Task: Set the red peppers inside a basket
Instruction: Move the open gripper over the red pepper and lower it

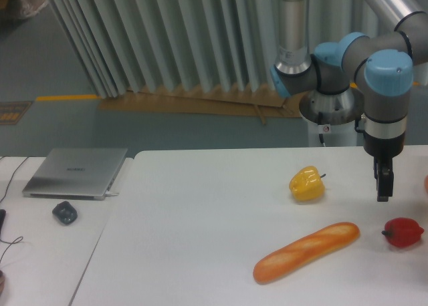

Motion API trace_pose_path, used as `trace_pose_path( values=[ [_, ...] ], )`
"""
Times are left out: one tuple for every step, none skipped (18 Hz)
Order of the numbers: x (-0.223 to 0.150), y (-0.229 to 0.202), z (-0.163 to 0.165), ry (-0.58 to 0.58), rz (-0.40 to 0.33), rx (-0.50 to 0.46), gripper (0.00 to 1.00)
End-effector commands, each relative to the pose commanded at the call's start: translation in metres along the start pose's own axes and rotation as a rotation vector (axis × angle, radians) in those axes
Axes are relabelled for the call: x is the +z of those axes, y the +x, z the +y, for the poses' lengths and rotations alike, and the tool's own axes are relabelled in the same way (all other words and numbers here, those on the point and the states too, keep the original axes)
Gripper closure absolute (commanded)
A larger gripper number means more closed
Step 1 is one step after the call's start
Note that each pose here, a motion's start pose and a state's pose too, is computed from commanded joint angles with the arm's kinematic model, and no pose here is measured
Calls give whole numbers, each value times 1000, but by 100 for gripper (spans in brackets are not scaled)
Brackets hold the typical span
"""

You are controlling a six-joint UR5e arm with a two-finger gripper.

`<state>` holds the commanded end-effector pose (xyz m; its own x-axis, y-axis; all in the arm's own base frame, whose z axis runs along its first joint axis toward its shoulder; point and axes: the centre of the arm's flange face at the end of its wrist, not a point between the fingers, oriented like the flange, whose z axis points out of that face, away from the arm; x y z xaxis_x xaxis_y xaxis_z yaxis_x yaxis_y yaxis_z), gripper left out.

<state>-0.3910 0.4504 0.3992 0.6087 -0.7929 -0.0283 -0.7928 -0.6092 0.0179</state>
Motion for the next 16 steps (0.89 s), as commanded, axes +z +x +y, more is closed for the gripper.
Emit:
trace_pose_path(
  values=[
    [0, 0, 2, 1, 0, -11, 0],
    [1, 0, 4, 0, 0, -19, 0],
    [0, -1, 5, -4, -3, -40, 0],
    [0, 0, 11, -5, -3, -86, 0],
    [2, 0, 18, -4, 0, -135, 0],
    [9, -2, 22, -2, 9, -164, 0],
    [14, -3, 35, -2, 13, -193, 0],
    [20, -5, 46, 1, 13, -212, 0],
    [22, -6, 50, -2, 14, -227, 0],
    [26, -7, 51, -4, 21, -260, 0],
    [31, -8, 61, -2, 28, -337, 0],
    [35, -8, 66, 1, 34, -356, 0],
    [38, -10, 67, -2, 36, -357, 0],
    [37, -11, 67, -7, 29, -353, 0],
    [35, -13, 69, -21, 13, -348, 0],
    [27, -15, 72, -58, -12, -346, 0]
  ],
)
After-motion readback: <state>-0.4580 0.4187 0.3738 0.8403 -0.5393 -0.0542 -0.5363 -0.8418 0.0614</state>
